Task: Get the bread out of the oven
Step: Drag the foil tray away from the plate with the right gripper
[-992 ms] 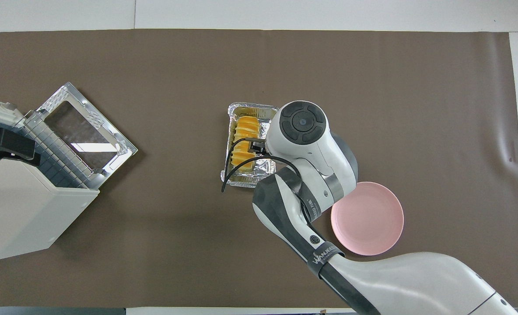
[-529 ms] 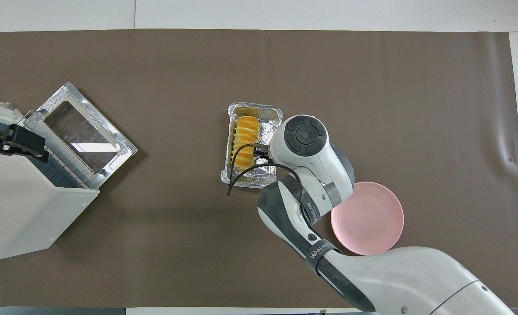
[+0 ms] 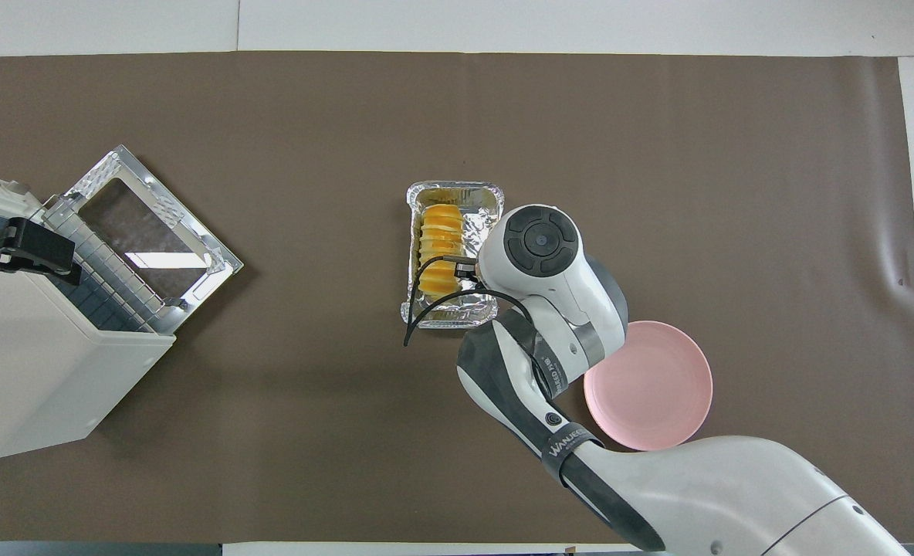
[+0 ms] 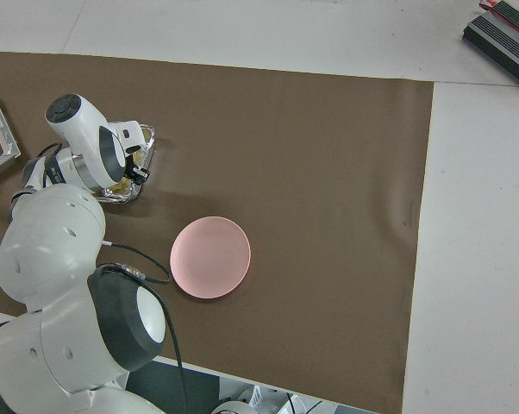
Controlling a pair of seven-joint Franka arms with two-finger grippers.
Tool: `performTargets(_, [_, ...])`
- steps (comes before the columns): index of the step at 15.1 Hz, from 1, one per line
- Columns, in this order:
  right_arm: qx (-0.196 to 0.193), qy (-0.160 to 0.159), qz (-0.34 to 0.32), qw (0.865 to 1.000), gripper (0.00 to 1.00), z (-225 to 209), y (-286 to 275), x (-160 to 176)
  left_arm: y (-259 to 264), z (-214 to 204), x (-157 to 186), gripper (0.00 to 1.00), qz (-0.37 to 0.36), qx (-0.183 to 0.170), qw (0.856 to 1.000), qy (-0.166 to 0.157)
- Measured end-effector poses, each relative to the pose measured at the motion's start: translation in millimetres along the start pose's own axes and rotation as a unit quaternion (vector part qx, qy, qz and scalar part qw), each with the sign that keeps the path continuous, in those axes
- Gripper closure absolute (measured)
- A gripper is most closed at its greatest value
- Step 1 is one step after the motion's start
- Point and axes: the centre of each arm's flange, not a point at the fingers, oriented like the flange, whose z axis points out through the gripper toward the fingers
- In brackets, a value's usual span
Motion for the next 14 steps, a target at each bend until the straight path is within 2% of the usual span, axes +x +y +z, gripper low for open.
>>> performTargets(3, [-0.001,0.005,-0.017,1.0,0.98,-26.1,29.3,32.8,-2.6,-5.6,-4.5,0.0,-0.002,0.0,1.0,0.006])
performTargets(5, [-0.006,0.003,-0.025,1.0,0.98,-48.2,72.0,62.1,-3.7,-6.3,-4.7,0.0,-0.003,0.001,1.0,0.007])
performTargets(8, [0.022,-0.027,-0.03,0.999,0.98,-65.7,149.2,97.8,-6.2,-8.5,0.7,0.0,-0.005,0.003,1.0,0.029])
performTargets(11, [0.036,-0.037,-0.062,0.997,0.98,-59.4,219.5,119.2,-5.3,1.0,9.4,0.0,0.001,0.003,0.999,0.042])
performTargets(14, [0.036,-0.043,-0.092,0.994,0.98,-44.2,260.1,121.6,-4.3,15.1,15.3,0.0,0.009,0.004,0.999,0.041])
